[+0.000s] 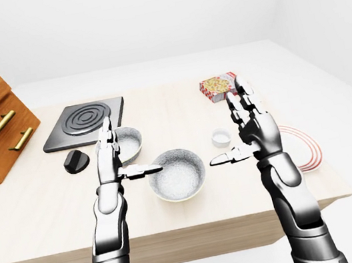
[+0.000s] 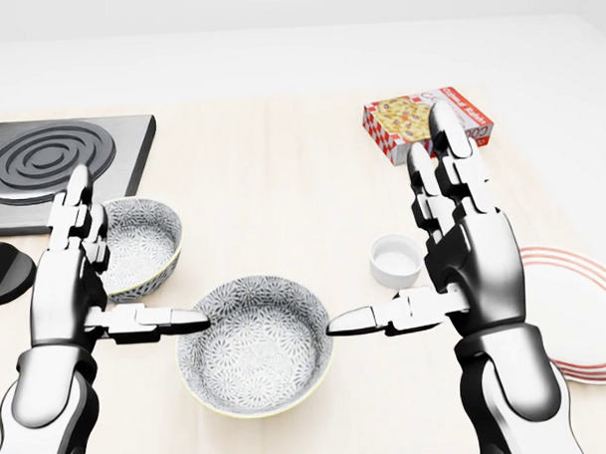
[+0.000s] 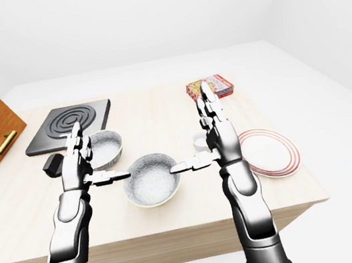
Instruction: Pick the akita bowl from table center and place it on the plate.
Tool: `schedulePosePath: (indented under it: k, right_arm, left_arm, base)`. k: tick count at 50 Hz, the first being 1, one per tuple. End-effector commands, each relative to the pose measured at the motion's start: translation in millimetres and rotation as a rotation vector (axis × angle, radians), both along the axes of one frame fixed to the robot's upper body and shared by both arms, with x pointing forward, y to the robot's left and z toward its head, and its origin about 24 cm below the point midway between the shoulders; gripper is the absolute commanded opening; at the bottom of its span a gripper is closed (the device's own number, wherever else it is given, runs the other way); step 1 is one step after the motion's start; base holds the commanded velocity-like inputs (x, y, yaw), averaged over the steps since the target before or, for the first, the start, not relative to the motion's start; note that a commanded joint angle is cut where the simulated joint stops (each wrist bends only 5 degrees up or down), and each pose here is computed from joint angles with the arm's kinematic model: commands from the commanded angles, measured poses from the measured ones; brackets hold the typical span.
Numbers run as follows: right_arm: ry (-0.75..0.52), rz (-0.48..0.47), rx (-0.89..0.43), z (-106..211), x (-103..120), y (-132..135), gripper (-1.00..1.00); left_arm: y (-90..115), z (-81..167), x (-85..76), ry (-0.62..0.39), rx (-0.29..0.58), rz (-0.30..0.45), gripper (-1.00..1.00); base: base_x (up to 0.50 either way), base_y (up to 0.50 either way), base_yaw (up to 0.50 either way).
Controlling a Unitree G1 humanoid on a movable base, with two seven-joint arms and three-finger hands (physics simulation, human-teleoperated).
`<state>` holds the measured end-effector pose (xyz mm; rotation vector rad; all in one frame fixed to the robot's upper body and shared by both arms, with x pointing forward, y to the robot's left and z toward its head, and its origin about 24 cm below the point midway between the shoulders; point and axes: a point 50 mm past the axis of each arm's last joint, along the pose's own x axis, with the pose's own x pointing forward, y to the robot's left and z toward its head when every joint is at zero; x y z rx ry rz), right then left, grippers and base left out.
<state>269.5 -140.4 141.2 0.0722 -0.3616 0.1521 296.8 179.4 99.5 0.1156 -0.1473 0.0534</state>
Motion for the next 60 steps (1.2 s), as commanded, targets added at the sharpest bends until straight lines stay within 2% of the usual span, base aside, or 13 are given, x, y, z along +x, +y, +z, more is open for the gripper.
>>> schedulePosePath:
  k: [1, 14, 29, 32, 37, 38, 39, 42, 43, 46, 54, 60]
  right_arm:
    - [-0.007, -0.003, 0.008, 1.4, -1.4, -0.9, 1.0]
    - [0.037, 0.004, -0.01, -9.0, 0.2, 1.5, 1.0]
    - [0.035, 0.005, -0.025, -8.5, 1.7, 3.5, 1.0]
    - [0.026, 0.004, -0.023, -6.2, 2.4, 2.9, 1.0]
    - [0.015, -0.003, -0.018, -3.1, 3.1, -0.2, 1.0]
    - [0.009, -0.004, -0.016, -1.8, 2.7, -0.6, 1.0]
    - [0.004, -0.004, -0.016, -0.7, 2.3, -0.9, 1.0]
    - [-0.006, -0.011, -0.009, 1.6, 1.3, -3.1, 1.0]
    - [-0.011, -0.014, -0.007, 2.8, 0.9, -4.3, 1.0]
    - [-0.012, -0.018, -0.003, 3.2, 1.1, -5.6, 1.0]
    - [-0.012, -0.02, 0.002, 3.6, 2.5, -5.8, 1.0]
    - [-0.002, -0.021, 0.001, 1.5, 3.5, -4.9, 1.0]
  left_arm:
    - [1.2, -2.8, -0.6, 0.011, -0.001, 0.006, 1.0]
    - [1.7, -9.5, -2.8, 0.035, -0.005, 0.009, 1.0]
    - [11.3, -1.9, 0.9, 0.014, 0.005, 0.026, 1.0]
    - [16.3, 0.3, 4.0, 0.016, 0.093, 0.062, 1.0]
    - [33.4, 11.3, 19.7, 0.011, 0.394, 0.212, 1.0]
    - [35.5, 13.0, 21.3, 0.008, 0.402, 0.229, 1.0]
    - [37.5, 14.7, 23.1, 0.005, 0.453, 0.25, 1.0]
    - [37.4, 8.7, 26.8, 0.036, 0.559, 0.265, 1.0]
    - [37.2, 1.4, 29.7, 0.068, 0.629, 0.266, 1.0]
    - [36.7, -13.6, 35.7, 0.14, 0.74, 0.253, 1.0]
    - [39.0, -40.8, 40.3, 0.268, 0.891, 0.196, 1.0]
    - [42.3, -56.4, 36.6, 0.318, 0.927, 0.18, 1.0]
  base:
    - [0.0, 0.0, 0.0]
    - [0.38, -0.06, 0.0]
    - [0.02, 0.0, 0.0]
    - [0.0, 0.0, 0.0]
    - [0.0, 0.0, 0.0]
    - [0.0, 0.0, 0.0]
    - [0.0, 0.0, 0.0]
    - [0.0, 0.0, 0.0]
    - [0.0, 0.0, 0.0]
    - [0.0, 0.0, 0.0]
    - [0.0, 0.0, 0.0]
    - [0.0, 0.0, 0.0]
